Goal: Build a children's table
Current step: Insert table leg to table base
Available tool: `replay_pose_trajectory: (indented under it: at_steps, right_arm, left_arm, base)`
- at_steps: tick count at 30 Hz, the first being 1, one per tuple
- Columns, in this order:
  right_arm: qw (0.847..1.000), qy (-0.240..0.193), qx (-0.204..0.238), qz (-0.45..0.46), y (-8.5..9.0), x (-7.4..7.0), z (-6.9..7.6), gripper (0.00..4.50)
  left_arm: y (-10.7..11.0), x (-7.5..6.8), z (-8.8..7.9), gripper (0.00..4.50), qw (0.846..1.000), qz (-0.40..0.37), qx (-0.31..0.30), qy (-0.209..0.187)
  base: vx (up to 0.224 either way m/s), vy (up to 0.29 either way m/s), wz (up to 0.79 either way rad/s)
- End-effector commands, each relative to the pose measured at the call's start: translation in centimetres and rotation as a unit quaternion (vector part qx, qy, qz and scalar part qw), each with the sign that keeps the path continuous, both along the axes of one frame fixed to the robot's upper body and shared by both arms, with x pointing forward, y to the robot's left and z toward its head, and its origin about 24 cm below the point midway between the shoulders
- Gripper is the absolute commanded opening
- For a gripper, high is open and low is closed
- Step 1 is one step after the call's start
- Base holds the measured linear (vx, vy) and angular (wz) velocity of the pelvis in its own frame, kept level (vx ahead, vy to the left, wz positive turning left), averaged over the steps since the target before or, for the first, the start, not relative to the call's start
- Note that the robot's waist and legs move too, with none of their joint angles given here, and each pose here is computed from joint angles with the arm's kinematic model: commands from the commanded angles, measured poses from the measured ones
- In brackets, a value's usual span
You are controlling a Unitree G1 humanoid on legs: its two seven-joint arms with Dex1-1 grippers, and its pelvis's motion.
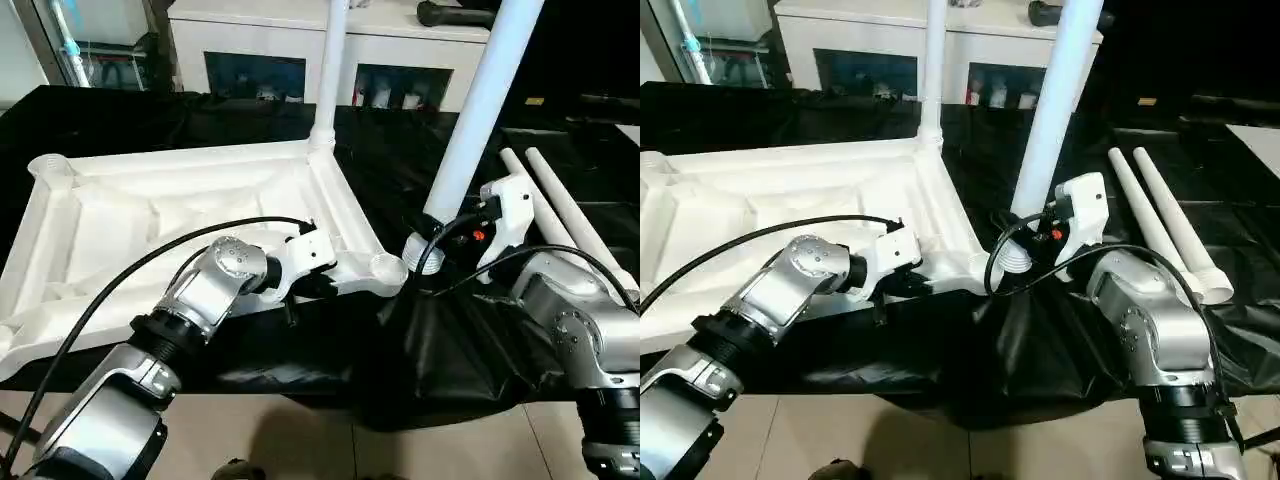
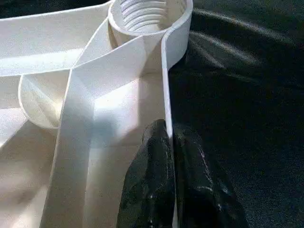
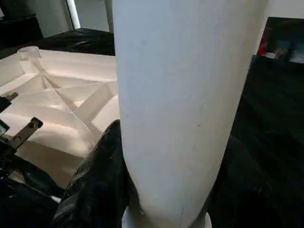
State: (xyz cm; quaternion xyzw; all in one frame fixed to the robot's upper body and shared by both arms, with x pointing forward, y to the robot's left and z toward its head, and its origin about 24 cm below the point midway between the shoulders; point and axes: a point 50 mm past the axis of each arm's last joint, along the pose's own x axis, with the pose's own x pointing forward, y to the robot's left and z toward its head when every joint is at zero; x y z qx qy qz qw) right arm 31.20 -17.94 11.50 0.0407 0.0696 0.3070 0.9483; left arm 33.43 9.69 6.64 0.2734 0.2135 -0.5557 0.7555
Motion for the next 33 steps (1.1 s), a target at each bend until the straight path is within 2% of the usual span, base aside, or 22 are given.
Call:
replay_pose_trajectory:
  at_steps: [1, 5, 9, 14, 26, 33]
  right_arm:
    - [1.000, 0.004, 0.016, 0.002, 0.2, 0.5, -0.2, 1.86]
    - [0.999, 0.034, 0.032, 0.022, 1.0, 0.9, -1.4, 1.86]
    - [0.995, 0.068, 0.056, 0.051, 1.8, 0.9, -2.5, 1.86]
    - [0.994, 0.076, 0.061, 0.055, 1.9, 1.4, -3.2, 1.86]
    - [0.993, 0.089, 0.044, 0.071, 2.4, 2.2, -4.0, 1.86]
    - [0.988, 0.123, 0.027, 0.085, 2.4, 1.9, -5.6, 1.86]
  left_arm:
    - [0.3, -0.8, -1.3, 0.00, 0.999, -0.010, 0.016, 0.026]
    - [-0.4, -1.1, -0.6, 0.00, 0.999, -0.023, -0.021, 0.029]
    - [-0.6, -1.4, -0.4, 0.00, 0.999, -0.037, -0.015, 0.019]
    - [-0.4, -1.7, -0.5, 0.00, 0.999, -0.042, -0.011, 0.017]
    - [-0.6, -2.1, -0.3, 0.00, 0.999, -0.052, -0.009, 0.014]
    - [-0.4, -2.3, -0.1, 0.00, 0.998, -0.054, -0.006, 0.011]
  base:
    - [0.000, 0.000, 0.00]
    - [0.000, 0.000, 0.00]
    - [0.000, 0.000, 0.00]
    - [0.000, 0.000, 0.00]
    - [0.000, 0.000, 0.00]
    - [0.000, 0.000, 0.00]
